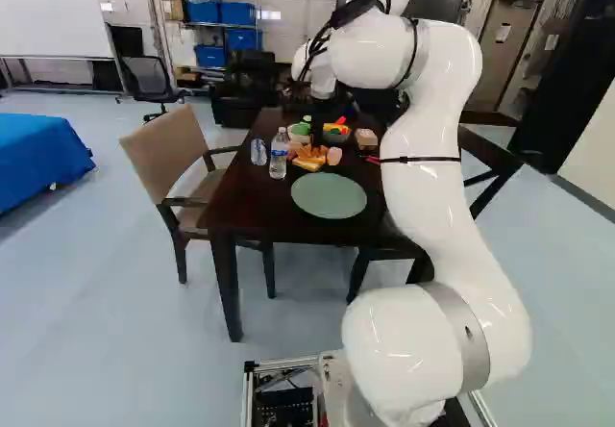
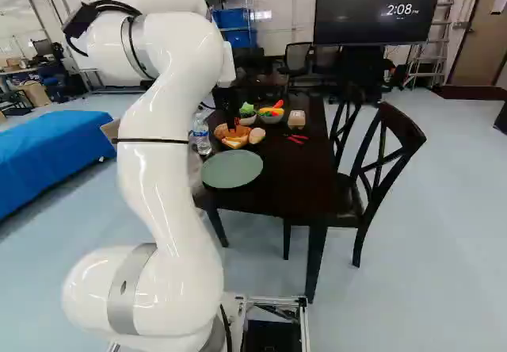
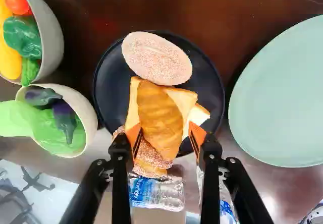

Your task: Move the croissant to the empty plate

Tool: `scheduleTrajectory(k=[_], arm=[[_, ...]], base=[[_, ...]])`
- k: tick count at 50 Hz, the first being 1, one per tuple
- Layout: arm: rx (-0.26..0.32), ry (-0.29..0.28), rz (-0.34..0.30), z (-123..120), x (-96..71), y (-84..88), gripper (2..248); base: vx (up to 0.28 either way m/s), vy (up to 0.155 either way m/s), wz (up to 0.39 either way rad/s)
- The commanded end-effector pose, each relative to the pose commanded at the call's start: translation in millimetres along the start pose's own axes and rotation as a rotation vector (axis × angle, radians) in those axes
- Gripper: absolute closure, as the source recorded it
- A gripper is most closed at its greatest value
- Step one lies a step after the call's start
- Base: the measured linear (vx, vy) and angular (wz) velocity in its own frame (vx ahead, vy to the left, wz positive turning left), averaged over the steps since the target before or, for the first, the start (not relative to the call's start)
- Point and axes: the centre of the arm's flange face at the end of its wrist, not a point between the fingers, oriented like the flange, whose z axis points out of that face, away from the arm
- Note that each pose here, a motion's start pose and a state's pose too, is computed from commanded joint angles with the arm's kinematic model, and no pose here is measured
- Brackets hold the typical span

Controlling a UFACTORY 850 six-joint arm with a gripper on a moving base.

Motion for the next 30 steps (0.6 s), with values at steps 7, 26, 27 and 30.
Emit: scheduleTrajectory(k=[7, 26, 27, 30], arm=[[0.000, 0.000, 0.000, 0.0, 0.0, 0.0, 107], [0.000, 0.000, 0.000, 0.0, 0.0, 0.0, 118], [0.000, 0.000, 0.000, 0.0, 0.0, 0.0, 118], [0.000, 0.000, 0.000, 0.0, 0.0, 0.0, 118]], base=[[0.000, 0.000, 0.000], [0.000, 0.000, 0.000], [0.000, 0.000, 0.000], [0.000, 0.000, 0.000]])
